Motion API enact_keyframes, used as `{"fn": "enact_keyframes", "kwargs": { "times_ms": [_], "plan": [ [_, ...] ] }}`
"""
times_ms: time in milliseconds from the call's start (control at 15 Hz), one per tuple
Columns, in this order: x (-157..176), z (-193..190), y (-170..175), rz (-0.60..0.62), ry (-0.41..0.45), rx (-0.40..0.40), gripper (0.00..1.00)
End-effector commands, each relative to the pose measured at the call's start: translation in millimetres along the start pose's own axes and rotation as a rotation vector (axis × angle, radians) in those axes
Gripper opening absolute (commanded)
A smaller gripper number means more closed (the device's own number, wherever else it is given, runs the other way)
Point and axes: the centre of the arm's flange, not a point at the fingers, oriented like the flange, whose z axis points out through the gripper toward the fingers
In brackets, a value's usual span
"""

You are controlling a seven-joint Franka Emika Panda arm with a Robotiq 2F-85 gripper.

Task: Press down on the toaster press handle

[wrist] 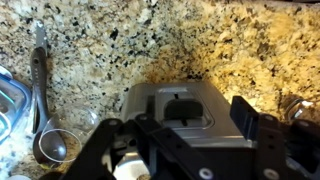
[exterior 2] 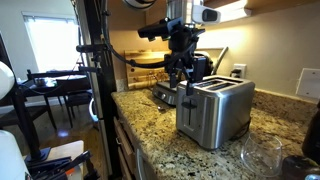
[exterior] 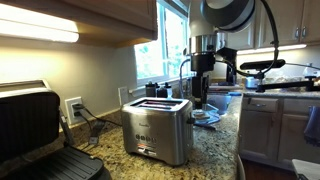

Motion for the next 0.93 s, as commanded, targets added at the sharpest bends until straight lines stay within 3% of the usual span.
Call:
{"fn": "enact_keyframes", "kwargs": {
  "times_ms": [0, 467, 667, 867],
  "plan": [
    [0, 11, -14, -0.011, 0.018, 0.008, 0.49],
    [8, 23, -3, 0.006, 0.034, 0.005, 0.05],
    [11, 25, -2, 0.012, 0.040, 0.018, 0.00],
    [11, 25, 1, 0.026, 0.049, 0.031, 0.02]
  ]
}}
